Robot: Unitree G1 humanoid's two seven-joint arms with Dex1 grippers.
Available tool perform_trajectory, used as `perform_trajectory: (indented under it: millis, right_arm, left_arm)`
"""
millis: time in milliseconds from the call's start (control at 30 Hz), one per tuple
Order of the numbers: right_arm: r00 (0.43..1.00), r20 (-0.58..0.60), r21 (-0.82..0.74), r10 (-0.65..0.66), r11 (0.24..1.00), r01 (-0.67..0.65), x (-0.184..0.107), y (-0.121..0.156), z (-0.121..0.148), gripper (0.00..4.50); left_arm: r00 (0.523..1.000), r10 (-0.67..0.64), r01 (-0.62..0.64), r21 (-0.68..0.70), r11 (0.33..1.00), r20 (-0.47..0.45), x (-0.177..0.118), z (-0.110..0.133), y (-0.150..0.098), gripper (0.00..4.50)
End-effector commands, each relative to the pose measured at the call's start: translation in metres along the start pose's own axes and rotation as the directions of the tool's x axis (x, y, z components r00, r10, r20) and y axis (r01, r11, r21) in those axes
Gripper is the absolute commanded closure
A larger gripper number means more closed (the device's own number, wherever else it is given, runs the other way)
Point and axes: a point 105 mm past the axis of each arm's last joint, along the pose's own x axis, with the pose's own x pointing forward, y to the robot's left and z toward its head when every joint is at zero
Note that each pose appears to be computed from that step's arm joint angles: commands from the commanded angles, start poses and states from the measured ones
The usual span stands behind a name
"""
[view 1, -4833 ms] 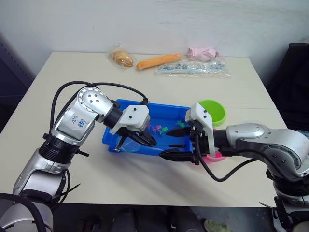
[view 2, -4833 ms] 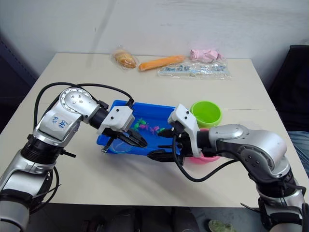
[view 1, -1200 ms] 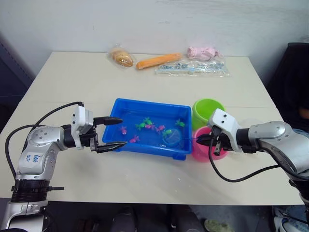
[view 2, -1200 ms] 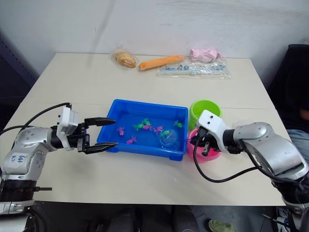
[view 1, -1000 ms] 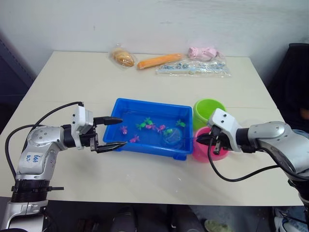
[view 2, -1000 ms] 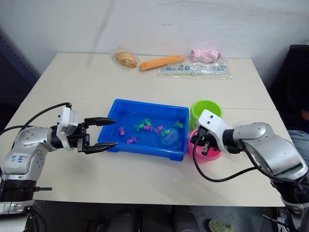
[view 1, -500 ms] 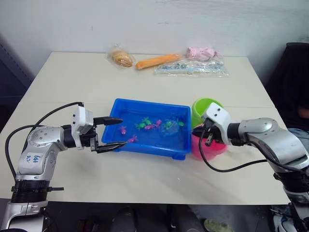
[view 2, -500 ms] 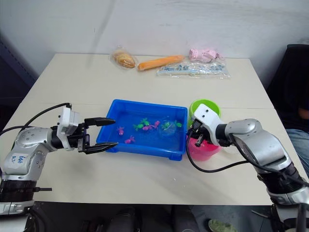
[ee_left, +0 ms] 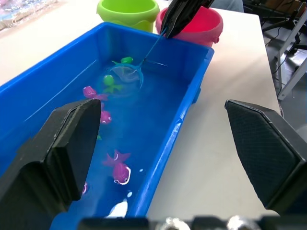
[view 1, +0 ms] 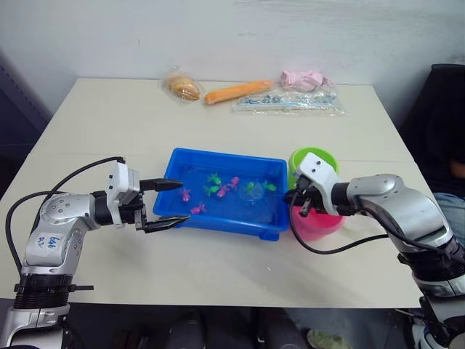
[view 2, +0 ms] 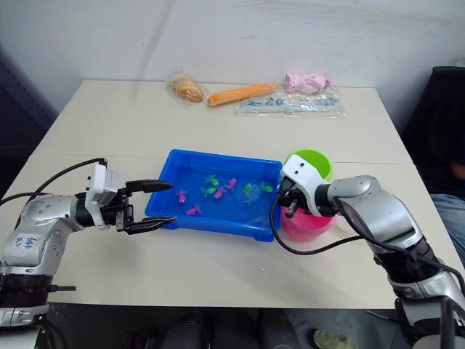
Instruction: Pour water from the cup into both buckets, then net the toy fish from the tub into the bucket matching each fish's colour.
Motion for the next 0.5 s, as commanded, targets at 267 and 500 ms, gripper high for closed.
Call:
perform_trajectory:
  millis: [267,500]
  right_arm:
    - [0.998,0.063,-0.014,-0.008,1.0,0.009,-0.002,0.001,0.025,4.5]
    - [0.997,0.075,0.004,-0.02,1.0,0.02,0.006,-0.003,0.026,4.5]
  left_arm:
    - [1.0,0.009,-0.01,0.047,0.999,0.026,-0.002,0.014,-0.002,0.04]
    - [0.999,0.023,-0.024,0.042,0.999,0.022,-0.006,0.014,0.0,0.04]
